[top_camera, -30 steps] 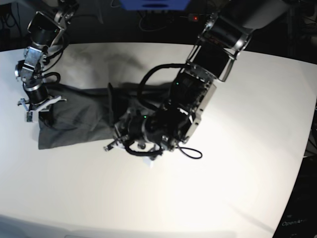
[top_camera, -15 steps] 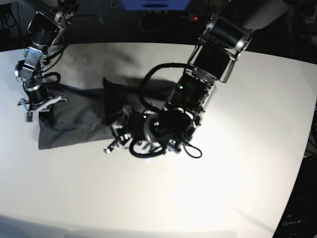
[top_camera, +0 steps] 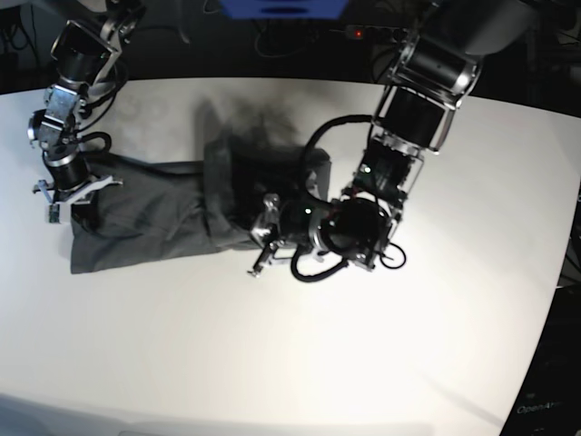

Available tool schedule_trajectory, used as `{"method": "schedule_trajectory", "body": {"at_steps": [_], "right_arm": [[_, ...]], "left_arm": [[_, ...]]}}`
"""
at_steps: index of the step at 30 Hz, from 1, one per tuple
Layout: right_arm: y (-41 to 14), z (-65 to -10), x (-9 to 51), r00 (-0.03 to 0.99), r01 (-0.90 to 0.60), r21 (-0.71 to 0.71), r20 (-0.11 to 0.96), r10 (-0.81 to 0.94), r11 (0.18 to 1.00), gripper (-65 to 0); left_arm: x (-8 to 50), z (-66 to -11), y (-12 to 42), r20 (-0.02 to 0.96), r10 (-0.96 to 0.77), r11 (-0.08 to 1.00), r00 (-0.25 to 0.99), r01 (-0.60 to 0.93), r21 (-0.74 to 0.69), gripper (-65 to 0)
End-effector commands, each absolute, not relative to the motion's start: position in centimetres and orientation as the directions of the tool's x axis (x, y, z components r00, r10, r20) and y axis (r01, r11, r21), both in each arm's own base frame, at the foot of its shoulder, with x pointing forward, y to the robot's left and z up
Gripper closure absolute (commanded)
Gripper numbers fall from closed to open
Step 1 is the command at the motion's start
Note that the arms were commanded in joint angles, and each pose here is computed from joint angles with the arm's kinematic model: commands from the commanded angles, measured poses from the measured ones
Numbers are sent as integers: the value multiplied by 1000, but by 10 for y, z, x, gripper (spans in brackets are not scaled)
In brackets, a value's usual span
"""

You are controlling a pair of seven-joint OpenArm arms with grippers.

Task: Fold the T-shirt properly
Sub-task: 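Press the folded end down and rotate the left gripper over it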

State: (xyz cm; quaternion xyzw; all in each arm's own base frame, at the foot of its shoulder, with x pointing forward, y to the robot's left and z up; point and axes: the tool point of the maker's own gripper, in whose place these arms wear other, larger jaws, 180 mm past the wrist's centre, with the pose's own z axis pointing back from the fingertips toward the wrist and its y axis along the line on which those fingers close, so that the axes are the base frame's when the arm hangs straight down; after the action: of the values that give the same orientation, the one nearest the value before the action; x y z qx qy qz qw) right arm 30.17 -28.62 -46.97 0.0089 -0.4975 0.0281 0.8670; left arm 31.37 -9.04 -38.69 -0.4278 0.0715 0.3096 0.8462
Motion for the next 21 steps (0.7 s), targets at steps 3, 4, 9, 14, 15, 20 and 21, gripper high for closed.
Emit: {"method": "schedule_trajectory", "body": {"at_steps": [3,4,9,14,15,20,21], "right_arm": [[-253,-551,221,828,-212,-1,531,180,977,-4],[-253,-551,221,828,-212,-1,531,180,977,-4],[-252,-551,221,827,-212,0,532,179,977,-4],[-251,-552,221,827,-212,2,533,178,977,-4],[-251,-552,221,827,-212,2,533,178,977,-4],[-253,-551,221,827,-212,-1,532,180,977,-4],[-253,-551,222,827,-212,-3,533,181,977,-4]], "left_arm": [[323,-355,-102,-351,425,407,835,-522,-749,-208],[322,-350,-103,-344,423,396,838,-513,-761,-220],[320,-311,-116,-280,387,350,878,-421,-837,-294],[316,-284,-131,-242,341,312,908,-352,-882,-407],[318,-276,-131,-211,336,298,918,-316,-901,-411],[319,-283,-105,-128,356,335,926,-254,-907,-392],[320,-289,-99,-119,360,354,925,-253,-900,-364]]}}
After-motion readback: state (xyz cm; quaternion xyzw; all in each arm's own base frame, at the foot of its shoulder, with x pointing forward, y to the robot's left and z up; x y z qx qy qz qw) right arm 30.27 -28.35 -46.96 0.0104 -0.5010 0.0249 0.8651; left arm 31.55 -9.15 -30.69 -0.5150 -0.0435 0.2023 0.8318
